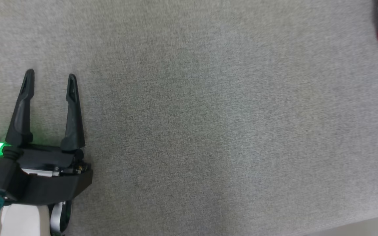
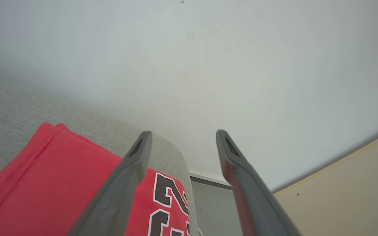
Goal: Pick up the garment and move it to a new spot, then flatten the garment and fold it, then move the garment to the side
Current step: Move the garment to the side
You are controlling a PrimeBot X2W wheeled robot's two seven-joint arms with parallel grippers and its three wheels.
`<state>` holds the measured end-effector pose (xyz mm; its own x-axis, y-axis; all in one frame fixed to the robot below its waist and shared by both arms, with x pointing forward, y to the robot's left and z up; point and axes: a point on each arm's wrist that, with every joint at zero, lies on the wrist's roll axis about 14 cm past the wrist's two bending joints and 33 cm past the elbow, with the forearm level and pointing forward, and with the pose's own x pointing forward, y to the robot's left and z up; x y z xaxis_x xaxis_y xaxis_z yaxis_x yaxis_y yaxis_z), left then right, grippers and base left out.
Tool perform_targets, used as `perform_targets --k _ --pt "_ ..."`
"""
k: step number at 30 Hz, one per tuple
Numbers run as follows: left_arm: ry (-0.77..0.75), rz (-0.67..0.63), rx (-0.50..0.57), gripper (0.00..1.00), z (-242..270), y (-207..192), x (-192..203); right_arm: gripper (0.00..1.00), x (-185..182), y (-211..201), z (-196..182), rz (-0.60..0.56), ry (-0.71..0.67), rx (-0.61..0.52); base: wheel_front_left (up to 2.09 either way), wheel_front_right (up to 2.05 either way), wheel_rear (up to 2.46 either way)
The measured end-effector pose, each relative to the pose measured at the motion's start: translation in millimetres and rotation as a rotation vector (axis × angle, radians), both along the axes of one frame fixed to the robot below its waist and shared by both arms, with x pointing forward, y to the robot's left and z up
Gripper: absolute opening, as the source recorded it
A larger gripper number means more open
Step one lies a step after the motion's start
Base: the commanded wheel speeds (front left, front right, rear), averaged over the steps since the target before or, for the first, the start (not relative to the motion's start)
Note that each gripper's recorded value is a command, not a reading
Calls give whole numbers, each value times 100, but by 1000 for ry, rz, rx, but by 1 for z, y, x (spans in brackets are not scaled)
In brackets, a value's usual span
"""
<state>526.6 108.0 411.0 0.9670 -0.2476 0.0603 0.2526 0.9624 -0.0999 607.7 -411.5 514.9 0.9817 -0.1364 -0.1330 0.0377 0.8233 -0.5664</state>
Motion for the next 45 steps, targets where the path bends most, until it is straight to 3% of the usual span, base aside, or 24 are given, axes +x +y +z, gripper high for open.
perform_targets --k 9,18,30,36,45 --pt "42 89 8 100 12 27 -24 100 -19 59 19 121 -138 142 0 0 0" --pt "21 153 27 100 43 50 -53 100 -76 122 33 192 -262 335 0 0 0" --pt "-28 172 26 100 79 59 -85 100 -162 169 17 175 -293 544 0 0 0" --pt "-24 200 33 100 85 72 -108 100 -195 190 -7 154 -246 636 0 0 0" --pt "-15 242 39 100 88 85 -139 100 -215 228 -11 212 -217 704 0 0 0"
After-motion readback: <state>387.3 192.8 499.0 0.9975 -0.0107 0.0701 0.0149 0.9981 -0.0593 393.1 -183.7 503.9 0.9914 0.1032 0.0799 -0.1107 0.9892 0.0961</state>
